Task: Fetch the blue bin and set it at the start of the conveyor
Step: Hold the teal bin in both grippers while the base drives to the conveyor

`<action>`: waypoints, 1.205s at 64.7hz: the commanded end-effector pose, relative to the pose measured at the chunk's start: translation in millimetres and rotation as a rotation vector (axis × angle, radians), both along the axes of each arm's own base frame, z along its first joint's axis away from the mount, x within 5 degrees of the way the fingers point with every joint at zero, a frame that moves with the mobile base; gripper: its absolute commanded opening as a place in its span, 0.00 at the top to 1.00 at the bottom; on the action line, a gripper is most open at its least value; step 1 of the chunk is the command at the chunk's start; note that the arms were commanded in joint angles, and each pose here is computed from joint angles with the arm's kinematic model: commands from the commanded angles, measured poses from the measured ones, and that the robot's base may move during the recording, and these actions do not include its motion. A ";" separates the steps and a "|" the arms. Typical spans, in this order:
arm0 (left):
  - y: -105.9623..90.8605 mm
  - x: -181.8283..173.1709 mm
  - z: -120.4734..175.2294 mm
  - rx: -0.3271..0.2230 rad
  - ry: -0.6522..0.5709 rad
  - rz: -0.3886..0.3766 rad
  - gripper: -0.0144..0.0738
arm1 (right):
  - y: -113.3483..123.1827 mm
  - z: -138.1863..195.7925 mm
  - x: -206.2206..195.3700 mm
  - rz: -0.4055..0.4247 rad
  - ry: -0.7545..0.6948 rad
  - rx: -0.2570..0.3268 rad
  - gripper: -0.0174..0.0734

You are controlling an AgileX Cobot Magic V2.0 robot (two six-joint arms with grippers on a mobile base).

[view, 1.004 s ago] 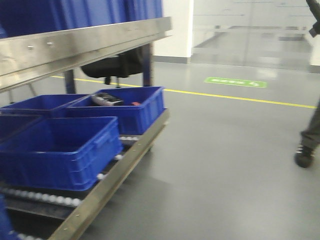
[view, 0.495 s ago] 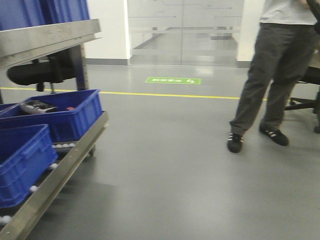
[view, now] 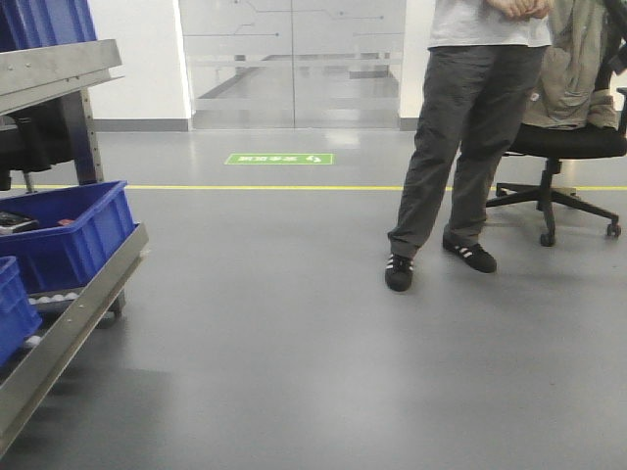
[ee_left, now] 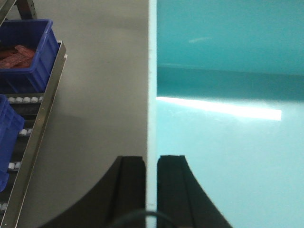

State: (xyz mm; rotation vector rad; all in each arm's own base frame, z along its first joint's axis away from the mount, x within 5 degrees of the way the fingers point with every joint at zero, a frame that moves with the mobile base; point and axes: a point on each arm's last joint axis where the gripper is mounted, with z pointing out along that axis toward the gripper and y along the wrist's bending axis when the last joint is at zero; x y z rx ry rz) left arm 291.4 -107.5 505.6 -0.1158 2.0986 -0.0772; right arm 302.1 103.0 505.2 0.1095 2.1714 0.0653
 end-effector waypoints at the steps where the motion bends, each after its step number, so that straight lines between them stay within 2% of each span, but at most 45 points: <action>1: 6.0 -5.7 11.4 0.010 -0.058 0.014 0.96 | -7.6 10.6 -4.8 -0.021 -0.054 -0.028 0.99; 78: 6.1 -5.7 11.4 0.012 -0.059 0.015 0.96 | -7.6 10.6 -4.8 -0.021 -0.054 -0.028 0.99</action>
